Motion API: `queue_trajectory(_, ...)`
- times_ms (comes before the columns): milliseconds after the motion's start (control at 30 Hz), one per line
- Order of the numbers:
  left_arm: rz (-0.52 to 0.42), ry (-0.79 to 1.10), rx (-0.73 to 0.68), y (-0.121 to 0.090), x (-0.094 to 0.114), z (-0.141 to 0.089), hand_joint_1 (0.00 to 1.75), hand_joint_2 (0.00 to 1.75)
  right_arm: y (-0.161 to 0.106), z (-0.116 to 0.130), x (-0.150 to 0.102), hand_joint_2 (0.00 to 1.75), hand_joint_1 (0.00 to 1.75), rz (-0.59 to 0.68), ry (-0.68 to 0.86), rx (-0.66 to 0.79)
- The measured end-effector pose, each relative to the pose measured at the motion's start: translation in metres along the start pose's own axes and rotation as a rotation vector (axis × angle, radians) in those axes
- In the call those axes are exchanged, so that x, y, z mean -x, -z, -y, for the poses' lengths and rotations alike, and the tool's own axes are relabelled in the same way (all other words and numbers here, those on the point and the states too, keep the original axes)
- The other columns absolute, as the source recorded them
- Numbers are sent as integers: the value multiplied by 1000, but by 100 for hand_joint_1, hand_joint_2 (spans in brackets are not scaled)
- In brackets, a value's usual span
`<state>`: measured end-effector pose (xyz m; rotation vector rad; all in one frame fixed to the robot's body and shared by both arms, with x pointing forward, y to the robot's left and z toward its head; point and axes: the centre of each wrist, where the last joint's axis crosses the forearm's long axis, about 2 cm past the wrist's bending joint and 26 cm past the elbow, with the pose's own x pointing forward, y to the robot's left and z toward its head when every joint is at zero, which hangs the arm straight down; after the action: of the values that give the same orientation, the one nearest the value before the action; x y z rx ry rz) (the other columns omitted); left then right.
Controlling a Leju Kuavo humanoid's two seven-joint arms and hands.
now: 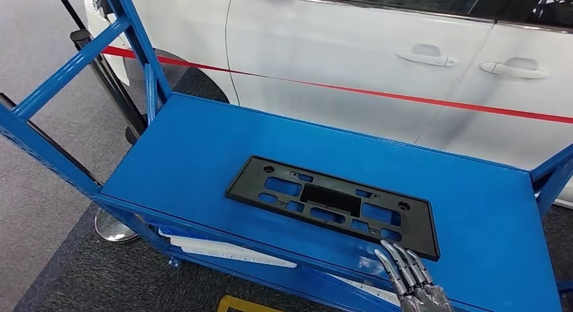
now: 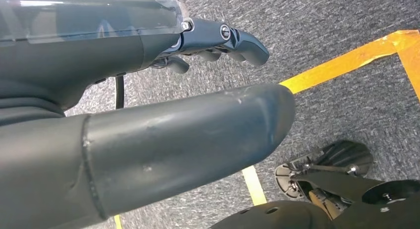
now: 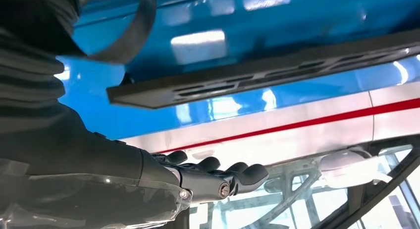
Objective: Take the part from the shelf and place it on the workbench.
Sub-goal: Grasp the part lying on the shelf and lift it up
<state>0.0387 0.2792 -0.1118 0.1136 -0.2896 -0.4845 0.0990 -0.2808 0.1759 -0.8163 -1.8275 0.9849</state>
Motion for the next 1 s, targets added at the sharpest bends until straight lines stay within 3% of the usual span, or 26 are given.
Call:
queue_trajectory(567,-5,27,8,0,0,0,0,0,33,-59,11,175,0,89,64,8)
queue_trajectory(1000,-6,34,9,0,0,0,0,0,45,-71,12,175,0,65,82,17)
